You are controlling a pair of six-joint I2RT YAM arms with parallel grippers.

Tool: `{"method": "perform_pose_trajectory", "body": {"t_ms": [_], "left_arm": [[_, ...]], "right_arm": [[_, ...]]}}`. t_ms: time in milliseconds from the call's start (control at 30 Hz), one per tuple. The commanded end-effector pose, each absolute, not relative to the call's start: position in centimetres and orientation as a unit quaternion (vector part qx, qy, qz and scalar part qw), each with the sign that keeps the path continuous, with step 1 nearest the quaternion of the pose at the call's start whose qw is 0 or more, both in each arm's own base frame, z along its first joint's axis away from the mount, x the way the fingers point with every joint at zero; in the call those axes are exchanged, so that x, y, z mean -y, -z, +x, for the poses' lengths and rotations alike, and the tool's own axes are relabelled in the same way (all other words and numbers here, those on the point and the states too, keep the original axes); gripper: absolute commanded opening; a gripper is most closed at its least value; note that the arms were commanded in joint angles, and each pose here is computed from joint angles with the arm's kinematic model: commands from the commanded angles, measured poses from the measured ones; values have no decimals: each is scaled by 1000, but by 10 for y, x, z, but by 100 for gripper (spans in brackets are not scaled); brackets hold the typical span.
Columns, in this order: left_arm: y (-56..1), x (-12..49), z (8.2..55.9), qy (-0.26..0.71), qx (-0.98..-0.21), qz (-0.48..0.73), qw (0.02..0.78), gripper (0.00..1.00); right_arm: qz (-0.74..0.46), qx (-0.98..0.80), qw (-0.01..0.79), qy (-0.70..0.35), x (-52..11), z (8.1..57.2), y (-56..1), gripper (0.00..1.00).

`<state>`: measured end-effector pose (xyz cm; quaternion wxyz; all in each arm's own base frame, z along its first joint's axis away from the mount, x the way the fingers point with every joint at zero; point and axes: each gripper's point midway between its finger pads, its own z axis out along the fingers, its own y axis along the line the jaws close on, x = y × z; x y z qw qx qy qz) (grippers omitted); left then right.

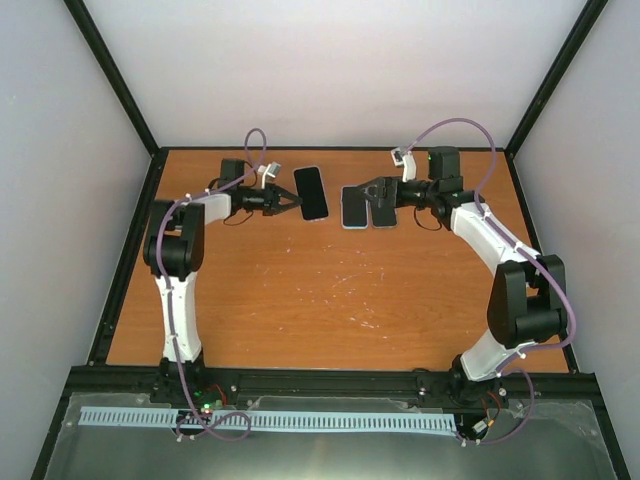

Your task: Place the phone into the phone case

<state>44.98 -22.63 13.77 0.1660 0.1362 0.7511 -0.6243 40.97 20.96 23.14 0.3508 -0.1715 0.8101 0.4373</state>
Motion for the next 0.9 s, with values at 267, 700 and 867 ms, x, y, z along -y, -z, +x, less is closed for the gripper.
{"method": "perform_pose_trajectory", "body": {"t_ms": [267,700,867], "left_arm": [[-78,228,483,588,-796,101,101,1],[-51,244,494,571,-809,117,75,1],[-48,256,494,571,-809,127,67,1]], "right_arm": [[-170,-815,355,-425,-204,413,-227,100],[-166,-819,347,-425,-204,414,-221,100],[-166,-820,346,-425,-204,413,-220,100]]}}
